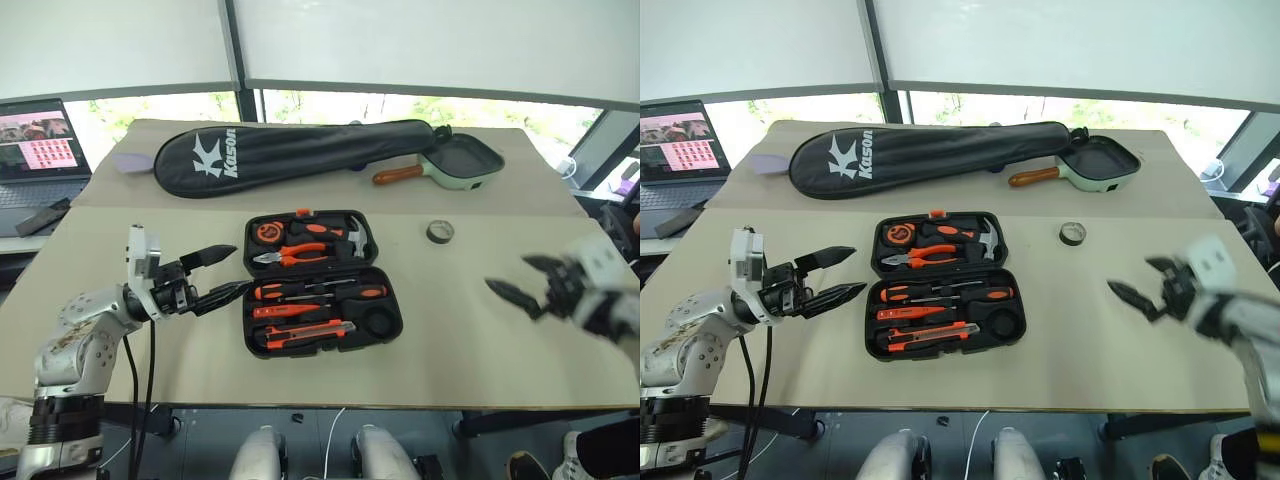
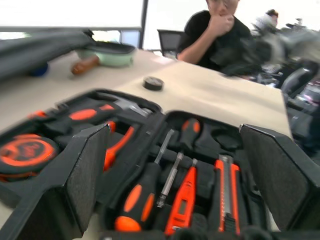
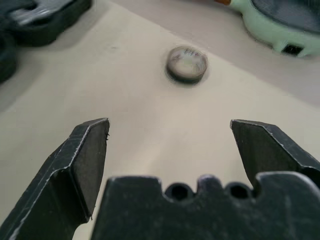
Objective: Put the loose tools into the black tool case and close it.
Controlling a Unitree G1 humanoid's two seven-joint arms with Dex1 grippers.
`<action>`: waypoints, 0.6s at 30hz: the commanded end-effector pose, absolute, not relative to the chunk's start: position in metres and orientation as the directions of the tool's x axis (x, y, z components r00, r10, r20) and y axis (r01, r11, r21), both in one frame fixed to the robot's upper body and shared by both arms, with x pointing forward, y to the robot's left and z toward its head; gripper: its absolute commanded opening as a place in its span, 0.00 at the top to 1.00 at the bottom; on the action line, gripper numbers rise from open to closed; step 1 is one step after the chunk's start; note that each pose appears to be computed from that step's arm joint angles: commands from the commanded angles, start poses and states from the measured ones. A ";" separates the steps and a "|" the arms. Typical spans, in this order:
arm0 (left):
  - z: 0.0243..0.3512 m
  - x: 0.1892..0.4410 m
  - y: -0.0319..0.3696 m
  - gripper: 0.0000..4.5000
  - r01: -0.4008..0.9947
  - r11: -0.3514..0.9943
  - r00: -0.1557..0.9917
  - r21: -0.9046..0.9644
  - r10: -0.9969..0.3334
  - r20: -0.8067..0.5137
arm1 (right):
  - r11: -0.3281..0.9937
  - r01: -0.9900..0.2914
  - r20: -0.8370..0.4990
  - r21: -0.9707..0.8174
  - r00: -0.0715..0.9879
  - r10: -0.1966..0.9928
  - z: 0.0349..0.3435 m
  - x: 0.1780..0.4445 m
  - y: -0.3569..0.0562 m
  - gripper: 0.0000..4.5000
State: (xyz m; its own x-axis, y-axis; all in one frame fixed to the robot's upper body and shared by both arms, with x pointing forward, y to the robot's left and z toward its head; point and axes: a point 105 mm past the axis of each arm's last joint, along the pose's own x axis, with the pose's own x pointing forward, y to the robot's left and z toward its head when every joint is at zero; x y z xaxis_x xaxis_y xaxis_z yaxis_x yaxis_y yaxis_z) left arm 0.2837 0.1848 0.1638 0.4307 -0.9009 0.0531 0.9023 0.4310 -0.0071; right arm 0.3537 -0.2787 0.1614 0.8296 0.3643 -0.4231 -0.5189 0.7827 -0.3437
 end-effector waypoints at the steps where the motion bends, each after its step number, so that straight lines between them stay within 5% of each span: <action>1: 0.176 0.285 0.177 0.01 0.912 0.405 0.402 0.065 -0.914 0.050 | 0.582 -0.610 -0.602 -0.538 0.761 0.241 0.155 0.380 -0.277 0.00; 8: 0.194 0.287 0.166 0.01 0.897 0.407 0.395 0.171 -0.913 0.102 | 0.664 -0.580 -0.598 -0.472 0.764 0.243 0.171 0.432 -0.248 0.00; 18: 0.188 0.281 0.166 0.01 0.889 0.430 0.421 0.157 -0.903 0.090 | 0.816 -0.521 -0.660 -0.252 0.709 0.249 0.159 0.442 -0.229 0.00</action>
